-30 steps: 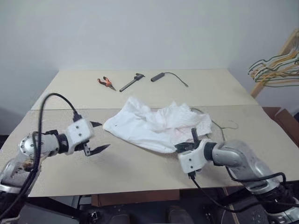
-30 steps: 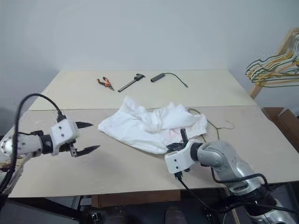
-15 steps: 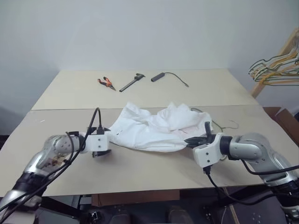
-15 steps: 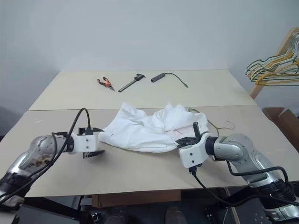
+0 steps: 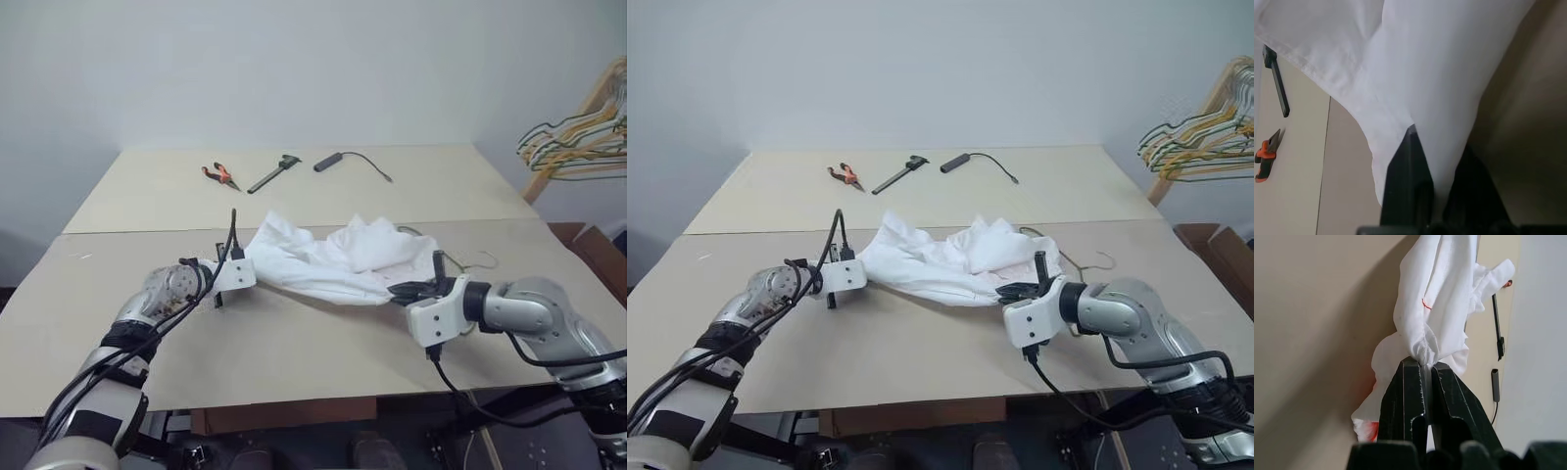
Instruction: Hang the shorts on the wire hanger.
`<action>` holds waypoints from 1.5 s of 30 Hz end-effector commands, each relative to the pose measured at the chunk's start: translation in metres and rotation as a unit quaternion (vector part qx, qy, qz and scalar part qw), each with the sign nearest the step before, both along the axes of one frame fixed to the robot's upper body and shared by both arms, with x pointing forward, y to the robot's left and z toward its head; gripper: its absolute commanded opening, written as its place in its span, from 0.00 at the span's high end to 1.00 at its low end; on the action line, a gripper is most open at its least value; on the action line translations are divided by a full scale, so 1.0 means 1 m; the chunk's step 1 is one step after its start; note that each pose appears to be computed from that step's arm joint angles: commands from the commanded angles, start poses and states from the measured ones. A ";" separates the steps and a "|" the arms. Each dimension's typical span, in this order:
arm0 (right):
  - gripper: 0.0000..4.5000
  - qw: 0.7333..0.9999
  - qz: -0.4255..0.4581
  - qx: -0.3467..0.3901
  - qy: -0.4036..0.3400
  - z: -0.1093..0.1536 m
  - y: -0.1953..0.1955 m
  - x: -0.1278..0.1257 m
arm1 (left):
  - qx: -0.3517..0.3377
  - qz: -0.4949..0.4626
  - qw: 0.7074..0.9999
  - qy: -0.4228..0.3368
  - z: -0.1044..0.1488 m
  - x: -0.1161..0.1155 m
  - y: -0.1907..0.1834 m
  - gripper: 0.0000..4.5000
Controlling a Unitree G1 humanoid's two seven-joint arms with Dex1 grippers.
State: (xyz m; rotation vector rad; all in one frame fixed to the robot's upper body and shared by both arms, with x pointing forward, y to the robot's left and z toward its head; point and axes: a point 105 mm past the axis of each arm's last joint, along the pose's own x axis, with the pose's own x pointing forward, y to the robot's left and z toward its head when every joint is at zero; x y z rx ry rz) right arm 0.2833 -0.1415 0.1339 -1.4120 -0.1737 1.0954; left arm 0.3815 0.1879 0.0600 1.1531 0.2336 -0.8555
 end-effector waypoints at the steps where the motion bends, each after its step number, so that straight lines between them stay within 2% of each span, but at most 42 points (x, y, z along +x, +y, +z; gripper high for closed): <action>1: 1.00 0.999 -0.015 0.038 -0.006 0.021 -0.006 0.007 | -0.003 -0.060 0.997 0.037 0.033 -0.017 0.012 1.00; 3: 1.00 0.999 -0.016 0.035 0.011 0.020 -0.012 0.010 | 0.029 -0.105 0.991 0.079 0.040 -0.038 0.025 1.00; 5: 1.00 0.998 -0.024 0.044 0.040 0.022 -0.018 0.017 | 0.036 -0.114 0.988 0.098 0.052 -0.048 0.035 1.00; 10: 1.00 0.991 -0.062 0.080 0.087 0.036 -0.030 0.057 | 0.001 -0.111 0.991 0.077 0.086 -0.047 0.034 1.00; 12: 1.00 0.988 -0.077 0.096 0.089 0.047 -0.030 0.079 | -0.030 -0.096 0.994 0.044 0.102 -0.035 0.028 1.00; 14: 1.00 0.987 -0.097 0.110 0.068 0.066 -0.026 0.107 | -0.072 -0.059 0.996 -0.018 0.131 -0.011 0.023 1.00; 16: 1.00 0.984 -0.131 0.120 0.022 0.092 -0.021 0.137 | -0.111 -0.001 0.989 -0.096 0.168 0.021 0.021 1.00; 17: 1.00 0.978 -0.162 0.131 -0.014 0.111 -0.018 0.154 | -0.134 0.044 0.978 -0.156 0.196 0.039 0.022 1.00; 18: 1.00 0.970 -0.189 0.143 -0.057 0.130 -0.015 0.167 | -0.151 0.087 0.962 -0.210 0.222 0.054 0.025 1.00; 20: 1.00 0.949 -0.231 0.168 -0.131 0.163 -0.011 0.182 | -0.162 0.150 0.930 -0.294 0.263 0.070 0.032 1.00; 22: 1.00 0.909 -0.272 0.222 -0.225 0.205 -0.007 0.190 | -0.168 0.214 0.878 -0.395 0.311 0.074 0.043 1.00; 23: 1.00 0.871 -0.291 0.248 -0.310 0.235 -0.008 0.189 | -0.170 0.251 0.829 -0.470 0.345 0.068 0.051 1.00; 25: 1.00 0.811 -0.305 0.278 -0.415 0.270 -0.010 0.180 | -0.163 0.286 0.761 -0.558 0.383 0.054 0.059 1.00; 26: 1.00 0.771 -0.314 0.310 -0.459 0.287 -0.016 0.172 | -0.162 0.290 0.722 -0.607 0.401 0.044 0.060 1.00; 27: 1.00 0.743 -0.322 0.331 -0.485 0.297 -0.023 0.167 | -0.159 0.284 0.698 -0.638 0.411 0.036 0.057 1.00; 29: 1.00 0.710 -0.329 0.354 -0.512 0.305 -0.031 0.160 | -0.157 0.270 0.669 -0.674 0.421 0.028 0.052 1.00; 31: 1.00 0.697 -0.333 0.370 -0.516 0.302 -0.037 0.159 | -0.151 0.241 0.660 -0.695 0.420 0.026 0.042 1.00; 34: 1.00 0.750 -0.331 0.328 -0.470 0.258 -0.040 0.174 | -0.134 0.158 0.727 -0.654 0.378 0.044 0.017 1.00; 35: 1.00 0.776 -0.325 0.306 -0.446 0.237 -0.039 0.180 | -0.130 0.129 0.755 -0.629 0.355 0.049 0.010 1.00; 36: 1.00 0.790 -0.321 0.293 -0.432 0.225 -0.039 0.183 | -0.128 0.112 0.770 -0.614 0.341 0.052 0.006 1.00; 38: 1.00 0.850 -0.286 0.218 -0.384 0.174 -0.033 0.189 | -0.126 0.066 0.820 -0.555 0.287 0.055 0.000 1.00; 42: 1.00 0.923 -0.211 0.093 -0.308 0.091 -0.028 0.182 | -0.133 0.031 0.887 -0.440 0.203 0.041 -0.001 1.00; 44: 1.00 0.947 -0.177 0.059 -0.262 0.057 -0.029 0.173 | -0.133 0.018 0.914 -0.383 0.168 0.022 -0.001 1.00; 45: 1.00 0.953 -0.167 0.050 -0.249 0.047 -0.029 0.169 | -0.133 0.017 0.922 -0.363 0.158 0.015 -0.002 1.00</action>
